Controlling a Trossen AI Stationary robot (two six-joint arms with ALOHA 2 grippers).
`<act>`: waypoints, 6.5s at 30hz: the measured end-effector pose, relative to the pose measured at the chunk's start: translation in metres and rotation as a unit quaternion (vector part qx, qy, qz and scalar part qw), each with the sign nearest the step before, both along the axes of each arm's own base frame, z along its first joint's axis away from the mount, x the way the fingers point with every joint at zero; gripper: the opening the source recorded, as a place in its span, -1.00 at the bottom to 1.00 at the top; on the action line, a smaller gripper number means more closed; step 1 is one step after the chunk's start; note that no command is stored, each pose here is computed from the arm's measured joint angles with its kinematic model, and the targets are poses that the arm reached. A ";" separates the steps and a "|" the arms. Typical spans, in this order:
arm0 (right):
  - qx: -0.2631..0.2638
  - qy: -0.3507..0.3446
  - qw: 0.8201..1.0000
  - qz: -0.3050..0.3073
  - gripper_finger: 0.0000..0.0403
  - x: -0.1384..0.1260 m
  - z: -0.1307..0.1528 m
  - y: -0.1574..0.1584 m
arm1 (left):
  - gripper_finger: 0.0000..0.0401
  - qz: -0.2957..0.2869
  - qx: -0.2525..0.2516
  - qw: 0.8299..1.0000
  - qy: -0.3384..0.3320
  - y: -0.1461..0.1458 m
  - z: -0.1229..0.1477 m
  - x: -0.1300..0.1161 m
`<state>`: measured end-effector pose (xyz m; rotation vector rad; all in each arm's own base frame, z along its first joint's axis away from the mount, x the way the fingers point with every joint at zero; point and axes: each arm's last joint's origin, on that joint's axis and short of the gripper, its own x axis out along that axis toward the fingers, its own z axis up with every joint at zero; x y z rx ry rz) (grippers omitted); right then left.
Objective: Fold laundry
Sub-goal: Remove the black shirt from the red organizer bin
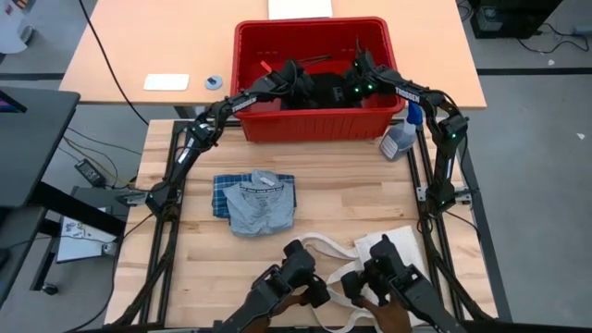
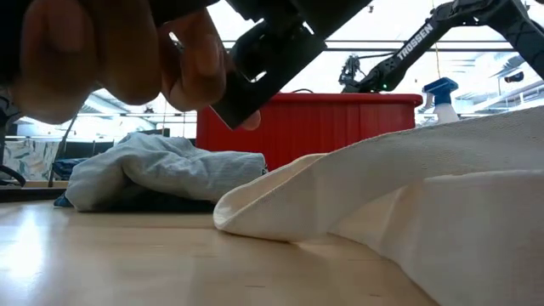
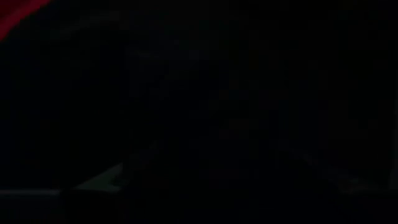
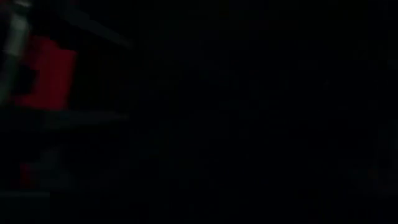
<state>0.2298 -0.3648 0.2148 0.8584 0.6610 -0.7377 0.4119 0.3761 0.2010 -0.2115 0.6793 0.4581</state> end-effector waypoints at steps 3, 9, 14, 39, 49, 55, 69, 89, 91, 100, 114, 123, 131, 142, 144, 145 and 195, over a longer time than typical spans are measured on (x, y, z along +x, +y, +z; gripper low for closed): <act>0.001 0.019 1.000 -0.005 -0.07 -0.002 -0.008 0.002 | 0.30 0.010 -0.013 1.000 -0.005 -0.001 0.001 0.000; 0.018 0.006 1.000 0.024 -0.89 -0.002 -0.002 0.004 | 0.19 0.011 -0.002 1.000 -0.017 -0.002 0.033 -0.012; 0.038 -0.081 0.996 0.027 -0.89 0.002 0.042 -0.007 | 0.09 -0.022 0.058 0.997 -0.042 -0.010 0.088 -0.029; 0.086 -0.197 0.972 -0.094 -0.86 -0.003 0.088 -0.025 | 0.50 -0.008 0.059 0.996 -0.059 -0.063 0.093 0.019; 0.092 -0.200 0.971 -0.090 -0.87 -0.002 0.089 -0.024 | 0.64 0.043 0.075 0.996 -0.031 -0.051 0.049 0.034; 0.100 -0.205 0.969 -0.090 -0.88 -0.002 0.089 -0.024 | 0.63 0.030 0.095 0.995 -0.020 -0.050 0.037 0.041; 0.102 -0.206 0.971 -0.068 -0.75 -0.001 0.088 -0.023 | -0.87 0.060 0.075 0.995 -0.005 -0.031 0.022 0.029; 0.012 -0.233 0.970 0.065 -0.07 -0.030 0.148 0.008 | -0.90 -0.049 0.079 0.995 0.047 -0.039 0.130 -0.058; 0.006 -0.233 0.970 0.070 -0.07 -0.032 0.158 0.018 | -0.90 -0.051 0.086 0.994 0.050 -0.044 0.142 -0.065; -0.049 -0.212 0.946 0.241 -0.07 -0.015 0.191 0.087 | -0.90 -0.048 0.137 0.986 0.076 -0.078 0.199 -0.098; 0.003 -0.156 0.890 0.429 -0.07 0.077 0.163 0.200 | -0.90 -0.021 0.129 0.988 0.077 -0.181 0.270 -0.138; -0.118 -0.196 0.919 0.322 -0.09 0.130 0.117 0.233 | -0.90 -0.041 0.087 0.993 0.068 -0.241 0.287 -0.151; -0.150 -0.291 0.910 0.253 -0.09 0.143 0.070 0.242 | -0.90 -0.118 0.049 0.989 0.079 -0.306 0.300 -0.179; -0.194 -0.276 0.909 0.243 -0.09 0.183 0.033 0.298 | -0.90 -0.170 0.021 0.975 0.139 -0.356 0.277 -0.174; -0.187 -0.265 0.914 0.242 -0.09 0.187 0.024 0.304 | -0.90 -0.167 0.016 0.972 0.167 -0.360 0.263 -0.173; -0.186 -0.259 0.917 0.242 -0.09 0.188 0.020 0.307 | -0.90 -0.166 0.008 0.969 0.181 -0.362 0.255 -0.174; -0.019 -0.019 0.933 0.360 -0.09 0.125 0.037 0.342 | 0.75 -0.144 -0.041 0.968 0.202 -0.390 0.075 -0.171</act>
